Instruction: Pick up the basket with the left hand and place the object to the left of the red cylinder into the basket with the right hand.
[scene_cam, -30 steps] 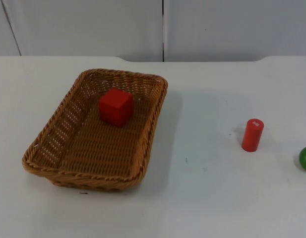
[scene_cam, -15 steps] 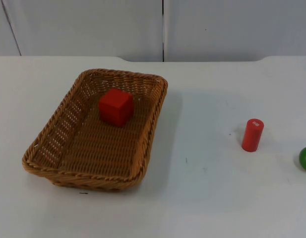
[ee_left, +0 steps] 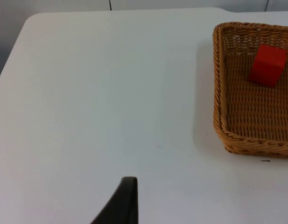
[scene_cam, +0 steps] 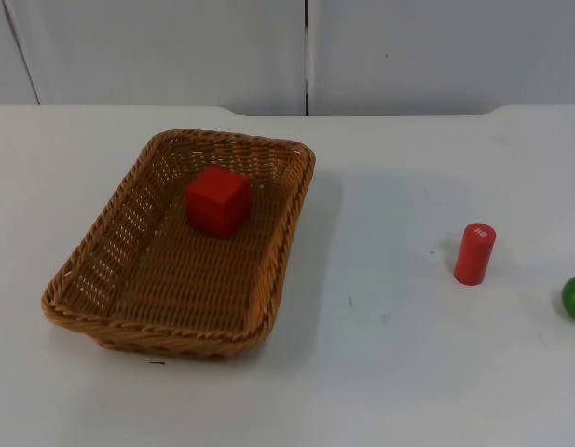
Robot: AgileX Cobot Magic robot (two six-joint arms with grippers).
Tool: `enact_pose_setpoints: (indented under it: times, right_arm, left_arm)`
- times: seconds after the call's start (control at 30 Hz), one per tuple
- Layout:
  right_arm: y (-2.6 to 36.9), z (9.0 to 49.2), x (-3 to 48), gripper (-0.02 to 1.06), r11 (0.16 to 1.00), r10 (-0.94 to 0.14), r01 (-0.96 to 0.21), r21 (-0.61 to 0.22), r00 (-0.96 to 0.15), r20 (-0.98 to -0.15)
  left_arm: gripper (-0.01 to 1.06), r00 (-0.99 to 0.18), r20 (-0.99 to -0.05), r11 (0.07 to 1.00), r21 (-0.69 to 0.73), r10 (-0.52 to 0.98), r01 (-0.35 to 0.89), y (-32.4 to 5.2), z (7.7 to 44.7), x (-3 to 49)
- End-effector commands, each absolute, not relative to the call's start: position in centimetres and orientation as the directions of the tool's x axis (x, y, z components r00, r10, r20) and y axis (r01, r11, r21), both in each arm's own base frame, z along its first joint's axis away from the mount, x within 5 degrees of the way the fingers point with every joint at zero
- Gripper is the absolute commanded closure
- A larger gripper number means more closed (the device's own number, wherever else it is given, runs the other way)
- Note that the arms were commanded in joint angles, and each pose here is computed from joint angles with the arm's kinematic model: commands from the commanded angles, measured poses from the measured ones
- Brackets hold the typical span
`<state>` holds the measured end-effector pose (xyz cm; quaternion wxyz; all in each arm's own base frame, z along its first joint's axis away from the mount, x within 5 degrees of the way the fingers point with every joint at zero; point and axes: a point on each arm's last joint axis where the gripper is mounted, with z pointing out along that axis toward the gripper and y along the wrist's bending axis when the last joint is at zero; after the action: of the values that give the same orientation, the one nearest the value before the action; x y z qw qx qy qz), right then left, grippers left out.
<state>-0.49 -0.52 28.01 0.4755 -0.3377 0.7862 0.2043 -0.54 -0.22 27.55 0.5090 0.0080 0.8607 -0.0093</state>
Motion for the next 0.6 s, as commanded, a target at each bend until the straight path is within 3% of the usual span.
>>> enact_pose_setpoints:
  times: [0.0,0.57]
  right_arm:
    - [-0.47,27.97,-0.55,-0.01,0.716,-0.318,-0.698,0.005,-0.332,-0.888]
    - [-0.29,27.97,-0.67,-0.01,0.873,-0.219,-0.488,0.007,-0.404,-0.888]
  left_arm:
    - [0.00,-0.474,-0.881,0.999,-0.020,-0.006,0.025,-0.30,27.46,-0.49]
    - [0.00,-0.474,-0.881,0.999,-0.020,-0.006,0.025,-0.30,27.46,-0.49]
